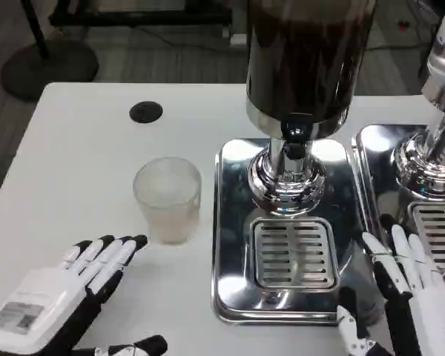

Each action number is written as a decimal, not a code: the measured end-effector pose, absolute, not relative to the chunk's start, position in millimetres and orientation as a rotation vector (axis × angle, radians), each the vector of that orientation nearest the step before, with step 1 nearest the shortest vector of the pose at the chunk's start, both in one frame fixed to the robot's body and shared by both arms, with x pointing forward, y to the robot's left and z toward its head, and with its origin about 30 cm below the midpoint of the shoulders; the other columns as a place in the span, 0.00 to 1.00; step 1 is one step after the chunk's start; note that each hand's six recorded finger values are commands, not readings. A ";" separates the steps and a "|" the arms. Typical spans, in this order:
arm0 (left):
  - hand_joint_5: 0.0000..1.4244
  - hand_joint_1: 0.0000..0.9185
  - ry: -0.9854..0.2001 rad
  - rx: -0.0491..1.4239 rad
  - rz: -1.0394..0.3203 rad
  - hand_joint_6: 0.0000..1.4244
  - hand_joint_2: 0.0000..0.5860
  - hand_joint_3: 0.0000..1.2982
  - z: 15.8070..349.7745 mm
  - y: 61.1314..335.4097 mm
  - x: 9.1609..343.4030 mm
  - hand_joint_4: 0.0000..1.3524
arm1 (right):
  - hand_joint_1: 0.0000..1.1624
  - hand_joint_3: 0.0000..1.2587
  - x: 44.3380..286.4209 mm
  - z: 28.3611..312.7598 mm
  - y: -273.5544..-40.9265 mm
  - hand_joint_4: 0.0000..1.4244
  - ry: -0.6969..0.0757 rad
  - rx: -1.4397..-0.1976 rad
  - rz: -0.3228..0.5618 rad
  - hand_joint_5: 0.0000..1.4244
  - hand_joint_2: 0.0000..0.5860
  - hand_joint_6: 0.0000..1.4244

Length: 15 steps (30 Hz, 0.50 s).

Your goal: Grasp the cup under the faucet to collect the drink, then remove the cup.

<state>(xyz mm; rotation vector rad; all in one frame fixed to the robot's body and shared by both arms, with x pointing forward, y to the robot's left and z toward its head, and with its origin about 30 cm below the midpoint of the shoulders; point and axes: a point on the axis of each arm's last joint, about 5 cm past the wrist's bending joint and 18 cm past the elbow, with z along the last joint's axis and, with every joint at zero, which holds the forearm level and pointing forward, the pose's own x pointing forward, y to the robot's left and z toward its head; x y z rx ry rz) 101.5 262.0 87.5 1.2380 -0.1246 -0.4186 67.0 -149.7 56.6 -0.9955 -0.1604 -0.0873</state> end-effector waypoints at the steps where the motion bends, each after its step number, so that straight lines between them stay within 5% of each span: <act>1: 0.00 0.00 -0.124 1.238 -0.419 0.00 0.19 0.00 87.5 261.9 101.2 0.00 | 0.35 0.14 66.9 56.7 -150.2 0.01 -0.162 -0.995 -0.087 0.01 0.87 0.07; 15: 0.00 0.00 -0.125 1.230 -0.413 0.00 0.19 0.00 88.2 261.4 100.8 0.00 | 0.35 0.14 66.0 56.7 -151.5 0.01 -0.155 -0.986 -0.089 0.01 0.87 0.07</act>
